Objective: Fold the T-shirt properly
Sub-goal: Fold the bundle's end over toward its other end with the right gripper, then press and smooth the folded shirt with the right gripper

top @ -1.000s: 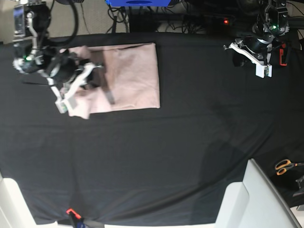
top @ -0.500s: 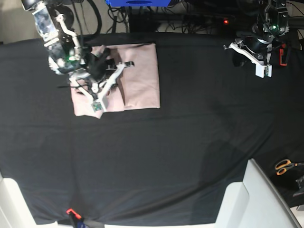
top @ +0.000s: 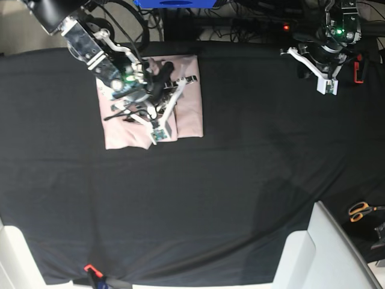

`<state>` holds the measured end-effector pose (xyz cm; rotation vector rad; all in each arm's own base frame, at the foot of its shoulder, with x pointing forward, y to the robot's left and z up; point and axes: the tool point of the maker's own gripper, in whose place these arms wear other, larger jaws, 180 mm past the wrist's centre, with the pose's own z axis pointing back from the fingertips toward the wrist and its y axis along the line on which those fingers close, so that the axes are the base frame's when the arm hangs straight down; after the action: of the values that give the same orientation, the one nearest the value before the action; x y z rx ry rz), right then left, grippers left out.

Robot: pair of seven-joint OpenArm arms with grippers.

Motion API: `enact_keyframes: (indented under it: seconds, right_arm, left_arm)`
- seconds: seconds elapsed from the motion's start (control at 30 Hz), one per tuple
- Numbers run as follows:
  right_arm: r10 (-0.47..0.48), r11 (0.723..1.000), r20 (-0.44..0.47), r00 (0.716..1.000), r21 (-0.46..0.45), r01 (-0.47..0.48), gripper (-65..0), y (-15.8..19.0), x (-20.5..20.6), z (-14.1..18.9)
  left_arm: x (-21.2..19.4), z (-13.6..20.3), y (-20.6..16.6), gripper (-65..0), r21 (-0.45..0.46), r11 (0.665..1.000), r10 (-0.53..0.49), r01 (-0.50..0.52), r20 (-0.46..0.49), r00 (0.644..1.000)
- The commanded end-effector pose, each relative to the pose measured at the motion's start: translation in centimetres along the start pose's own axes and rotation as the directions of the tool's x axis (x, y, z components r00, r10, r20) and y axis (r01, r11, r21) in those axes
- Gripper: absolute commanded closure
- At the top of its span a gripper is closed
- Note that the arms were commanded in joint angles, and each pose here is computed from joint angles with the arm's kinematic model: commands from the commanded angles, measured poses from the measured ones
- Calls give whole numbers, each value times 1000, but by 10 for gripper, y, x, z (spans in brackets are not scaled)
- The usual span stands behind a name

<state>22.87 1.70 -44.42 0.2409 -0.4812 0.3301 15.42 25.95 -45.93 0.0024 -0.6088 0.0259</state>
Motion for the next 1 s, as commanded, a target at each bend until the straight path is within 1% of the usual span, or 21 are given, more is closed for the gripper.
enact_keyframes:
  seconds: [0.0, 0.07, 0.13, 0.23, 0.3, 0.33, 0.37, 0.5, 0.57, 0.8, 0.9, 0.97]
  right_arm:
    - [14, 1000, 50, 999, 11, -15, -2, 6, 18, 3]
    - [13, 1000, 38, 999, -5, -13, -2, 7, 17, 0]
    - [3, 999, -1, 1000, -32, -3, 0, 5, 13, -1]
    - [13, 998, -28, 1000, -54, -14, 0, 12, 13, -1]
    - [-3, 997, -60, 998, -83, -2, -5, 11, 10, -3]
    - [-12, 995, -78, 997, -95, 4, -15, 9, 7, -4]
    - [-18, 995, -94, 995, -99, 9, -41, 9, 5, -4]
    - [-25, 997, -133, 991, -75, 15, -191, 21, 1, -4]
    - [-18, 998, -133, 991, -64, 9, -228, 27, 1, -3]
    - [80, 997, -130, 988, 31, -76, -233, 76, -1, 0]
    - [82, 996, -116, 990, 55, -76, -231, 88, 6, 2]
    - [107, 992, -104, 989, 72, -100, -230, 91, 10, 3]
  left_arm:
    - [8, 3, 5, 0, 13, 1000, -14, 14, 26, 1000]
    - [8, 3, 5, 0, 13, 1000, -14, 14, 26, 1000]
    - [8, 3, 5, 0, 13, 1000, -14, 14, 26, 1000]
    - [8, 2, 5, 0, 14, 1000, -16, 15, 28, 999]
    - [10, 2, 5, 0, 14, 1000, -16, 15, 31, 999]
    - [10, 2, 4, 0, 12, 1000, -16, 16, 30, 999]
    - [9, 2, 3, 0, 10, 1000, -17, 17, 29, 999]
    - [10, 1, 3, 0, 8, 1000, -18, 17, 30, 999]
    - [10, 1, 3, 0, 8, 1000, -18, 17, 30, 999]
    - [10, 1, 3, 0, 10, 1000, -17, 17, 31, 999]
    - [10, 1, 3, 0, 10, 1000, -17, 17, 31, 999]
    - [10, 1, 4, 0, 11, 1000, -17, 16, 31, 999]
